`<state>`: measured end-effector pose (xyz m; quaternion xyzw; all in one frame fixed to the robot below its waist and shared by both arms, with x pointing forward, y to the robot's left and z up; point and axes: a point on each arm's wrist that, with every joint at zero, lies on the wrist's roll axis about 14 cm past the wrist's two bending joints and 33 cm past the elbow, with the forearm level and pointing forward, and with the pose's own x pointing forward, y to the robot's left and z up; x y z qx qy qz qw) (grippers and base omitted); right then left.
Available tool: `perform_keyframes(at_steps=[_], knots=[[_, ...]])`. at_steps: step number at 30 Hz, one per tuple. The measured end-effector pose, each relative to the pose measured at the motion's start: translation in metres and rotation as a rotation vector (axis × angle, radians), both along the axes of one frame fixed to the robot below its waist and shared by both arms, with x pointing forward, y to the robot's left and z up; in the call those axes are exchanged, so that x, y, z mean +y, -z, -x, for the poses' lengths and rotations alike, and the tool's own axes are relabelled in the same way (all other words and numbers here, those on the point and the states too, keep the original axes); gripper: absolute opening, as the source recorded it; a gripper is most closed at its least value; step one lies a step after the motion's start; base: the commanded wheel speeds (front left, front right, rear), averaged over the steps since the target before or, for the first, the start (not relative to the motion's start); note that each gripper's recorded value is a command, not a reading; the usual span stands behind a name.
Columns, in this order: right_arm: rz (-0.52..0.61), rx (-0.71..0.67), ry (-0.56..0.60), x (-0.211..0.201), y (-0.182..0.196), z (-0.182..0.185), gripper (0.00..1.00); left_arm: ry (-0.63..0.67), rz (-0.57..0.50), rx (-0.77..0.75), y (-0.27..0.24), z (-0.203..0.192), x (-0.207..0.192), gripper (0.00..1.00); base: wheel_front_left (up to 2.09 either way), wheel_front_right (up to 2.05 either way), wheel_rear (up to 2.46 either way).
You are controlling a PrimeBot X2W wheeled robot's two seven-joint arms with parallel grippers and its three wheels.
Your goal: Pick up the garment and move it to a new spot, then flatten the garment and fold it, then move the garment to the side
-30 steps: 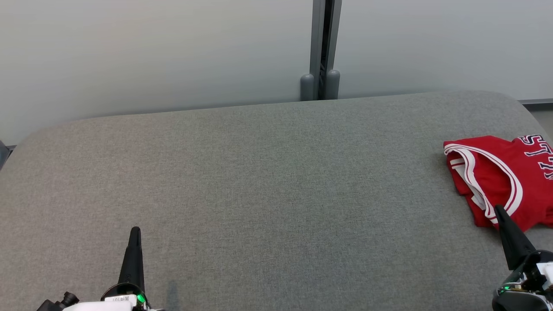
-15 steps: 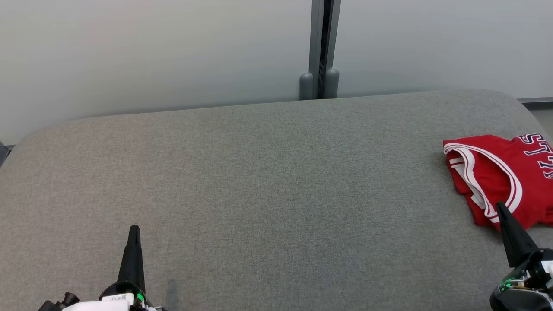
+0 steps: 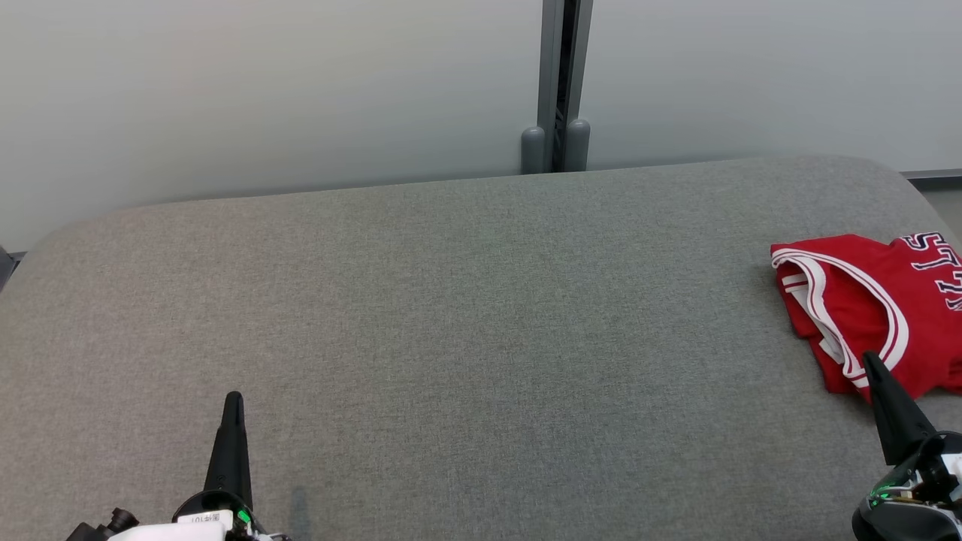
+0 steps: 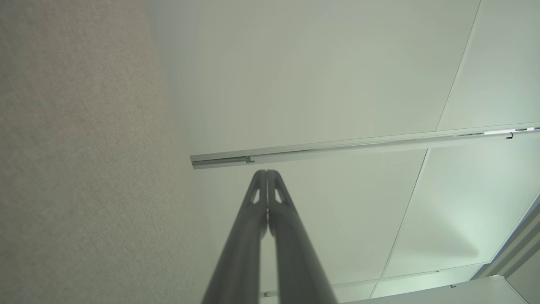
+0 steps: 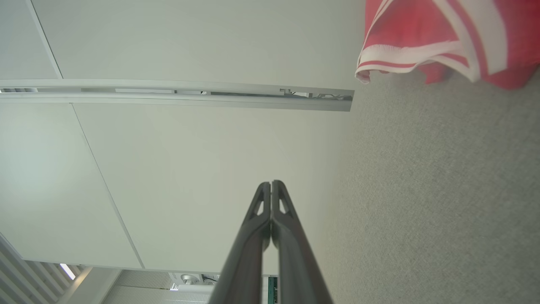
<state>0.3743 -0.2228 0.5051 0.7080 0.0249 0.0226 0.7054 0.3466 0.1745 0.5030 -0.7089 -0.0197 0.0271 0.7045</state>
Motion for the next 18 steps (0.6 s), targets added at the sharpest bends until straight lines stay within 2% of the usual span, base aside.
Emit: perform_keyframes(at_steps=[18], knots=[[0.000, 0.000, 0.000, -0.0001, -0.0001, 0.0000, 0.00, 0.000, 0.000, 0.000, -0.0001, 0.0000, 0.0001, 0.00, 0.00, 0.00, 0.00]])
